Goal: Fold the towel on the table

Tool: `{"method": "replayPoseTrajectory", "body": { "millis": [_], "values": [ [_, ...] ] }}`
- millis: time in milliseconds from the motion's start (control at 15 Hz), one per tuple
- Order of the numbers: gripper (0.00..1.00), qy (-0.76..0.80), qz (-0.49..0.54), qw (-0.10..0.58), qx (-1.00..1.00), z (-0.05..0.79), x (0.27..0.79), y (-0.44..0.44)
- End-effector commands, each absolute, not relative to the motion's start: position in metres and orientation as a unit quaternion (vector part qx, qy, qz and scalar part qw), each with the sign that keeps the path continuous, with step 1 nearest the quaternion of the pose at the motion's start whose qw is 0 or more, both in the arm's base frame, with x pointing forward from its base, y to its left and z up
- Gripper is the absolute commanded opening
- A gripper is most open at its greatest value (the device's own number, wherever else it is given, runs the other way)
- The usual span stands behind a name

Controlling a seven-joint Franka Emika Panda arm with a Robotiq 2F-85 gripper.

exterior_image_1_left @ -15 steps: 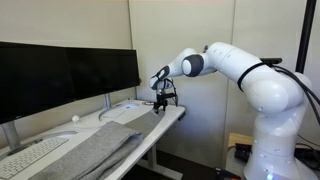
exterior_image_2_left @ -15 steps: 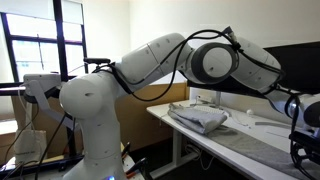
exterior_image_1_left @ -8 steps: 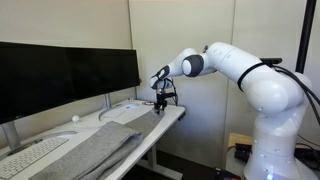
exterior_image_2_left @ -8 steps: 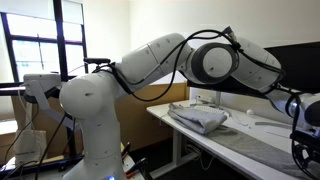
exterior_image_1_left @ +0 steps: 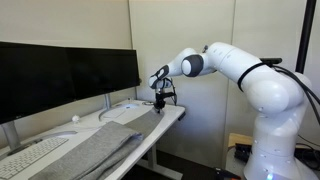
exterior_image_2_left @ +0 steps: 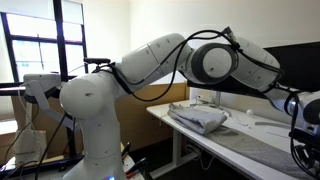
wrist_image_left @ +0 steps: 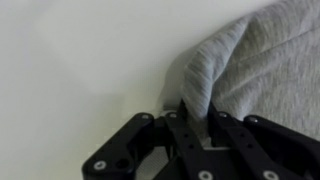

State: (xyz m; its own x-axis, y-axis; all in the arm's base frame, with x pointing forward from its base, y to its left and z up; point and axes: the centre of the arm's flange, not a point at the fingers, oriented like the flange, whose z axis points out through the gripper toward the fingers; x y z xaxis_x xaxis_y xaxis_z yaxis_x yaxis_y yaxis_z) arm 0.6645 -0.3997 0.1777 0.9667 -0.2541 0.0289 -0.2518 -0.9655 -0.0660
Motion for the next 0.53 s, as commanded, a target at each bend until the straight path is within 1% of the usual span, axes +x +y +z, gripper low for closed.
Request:
{"method": "replayPoseTrajectory", "body": {
  "millis": [0,467],
  "values": [
    [0.06,0.134,-0.023,0.027,-0.99,0.171,0.656,-0.391],
    [0.07,0.118,-0.047,0.013,-0.992,0.181,0.663,-0.35]
  ]
}}
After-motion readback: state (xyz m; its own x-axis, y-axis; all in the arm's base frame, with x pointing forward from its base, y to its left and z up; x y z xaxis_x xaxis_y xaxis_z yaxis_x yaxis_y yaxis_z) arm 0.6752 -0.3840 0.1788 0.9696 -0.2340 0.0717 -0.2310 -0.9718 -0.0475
